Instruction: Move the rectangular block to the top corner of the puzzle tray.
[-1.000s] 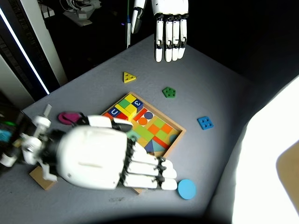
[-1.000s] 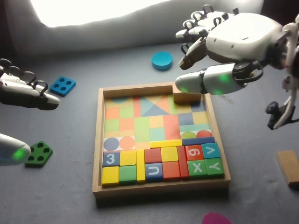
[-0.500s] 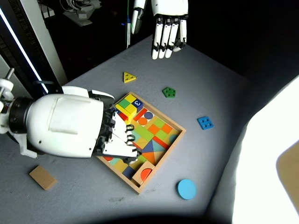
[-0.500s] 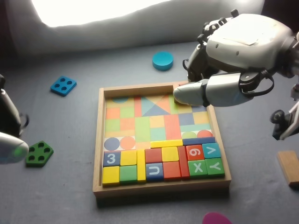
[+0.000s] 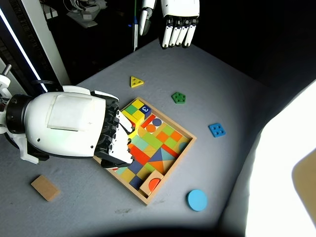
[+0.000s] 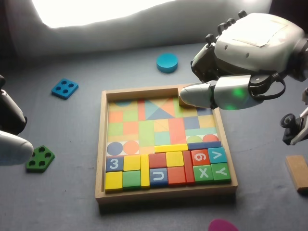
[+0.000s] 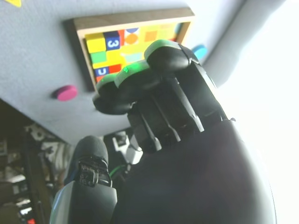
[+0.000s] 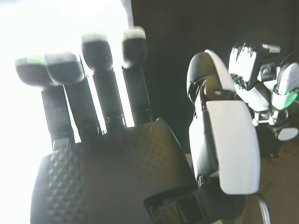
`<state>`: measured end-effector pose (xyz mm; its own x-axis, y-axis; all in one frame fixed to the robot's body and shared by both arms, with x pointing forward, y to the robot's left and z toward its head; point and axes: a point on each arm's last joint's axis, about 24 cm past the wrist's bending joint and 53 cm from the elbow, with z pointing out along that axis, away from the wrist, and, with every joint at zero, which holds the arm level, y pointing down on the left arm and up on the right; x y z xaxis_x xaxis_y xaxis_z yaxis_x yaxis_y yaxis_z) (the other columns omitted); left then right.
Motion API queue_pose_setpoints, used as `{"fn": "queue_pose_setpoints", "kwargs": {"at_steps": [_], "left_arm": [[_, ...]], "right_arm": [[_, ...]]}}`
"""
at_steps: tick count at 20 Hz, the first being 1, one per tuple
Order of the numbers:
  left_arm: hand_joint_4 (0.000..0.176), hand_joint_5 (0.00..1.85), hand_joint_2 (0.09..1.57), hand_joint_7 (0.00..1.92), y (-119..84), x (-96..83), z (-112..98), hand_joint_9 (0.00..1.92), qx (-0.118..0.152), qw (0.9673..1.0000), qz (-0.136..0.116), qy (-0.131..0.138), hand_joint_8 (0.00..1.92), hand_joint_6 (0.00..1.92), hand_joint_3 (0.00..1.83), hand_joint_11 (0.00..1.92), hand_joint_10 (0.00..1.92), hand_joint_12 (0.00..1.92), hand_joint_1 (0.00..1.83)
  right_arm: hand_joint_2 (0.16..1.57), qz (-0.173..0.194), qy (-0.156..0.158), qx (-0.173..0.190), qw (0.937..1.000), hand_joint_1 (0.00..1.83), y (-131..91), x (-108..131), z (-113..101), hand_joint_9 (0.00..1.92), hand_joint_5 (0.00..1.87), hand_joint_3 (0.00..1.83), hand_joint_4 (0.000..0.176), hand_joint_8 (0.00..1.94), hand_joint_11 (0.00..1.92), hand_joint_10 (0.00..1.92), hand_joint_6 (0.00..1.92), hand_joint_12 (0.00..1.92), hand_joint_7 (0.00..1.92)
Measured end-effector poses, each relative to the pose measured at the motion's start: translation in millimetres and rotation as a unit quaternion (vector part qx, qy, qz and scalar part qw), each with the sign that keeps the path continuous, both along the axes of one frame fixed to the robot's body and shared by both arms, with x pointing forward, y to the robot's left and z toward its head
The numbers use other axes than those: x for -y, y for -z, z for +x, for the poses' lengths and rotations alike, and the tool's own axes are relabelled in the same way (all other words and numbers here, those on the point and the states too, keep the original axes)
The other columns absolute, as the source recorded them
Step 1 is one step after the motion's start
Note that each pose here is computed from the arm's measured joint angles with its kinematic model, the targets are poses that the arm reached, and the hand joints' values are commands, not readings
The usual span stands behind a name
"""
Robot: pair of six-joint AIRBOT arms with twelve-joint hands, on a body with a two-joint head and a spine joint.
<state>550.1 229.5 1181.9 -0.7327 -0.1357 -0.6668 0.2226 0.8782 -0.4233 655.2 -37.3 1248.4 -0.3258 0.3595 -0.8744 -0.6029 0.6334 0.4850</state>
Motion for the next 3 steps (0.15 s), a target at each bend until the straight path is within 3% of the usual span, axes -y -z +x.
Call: {"fn": "queue_pose_setpoints", "kwargs": {"at_steps": [3], "left_arm": [[0.000, 0.83, 1.32, 1.03, -0.7, 1.2, -0.3, 1.13, 0.001, 1.0000, -0.001, 0.001, 1.84, 1.79, 0.00, 1.02, 1.92, 1.92, 0.06]], "right_arm": [[1.25, 0.001, -0.001, -0.001, 1.0000, 0.00, -0.1, -0.4, -0.4, 1.01, 0.88, 0.00, 0.000, 1.62, 0.77, 1.91, 1.75, 1.92, 1.08]]}}
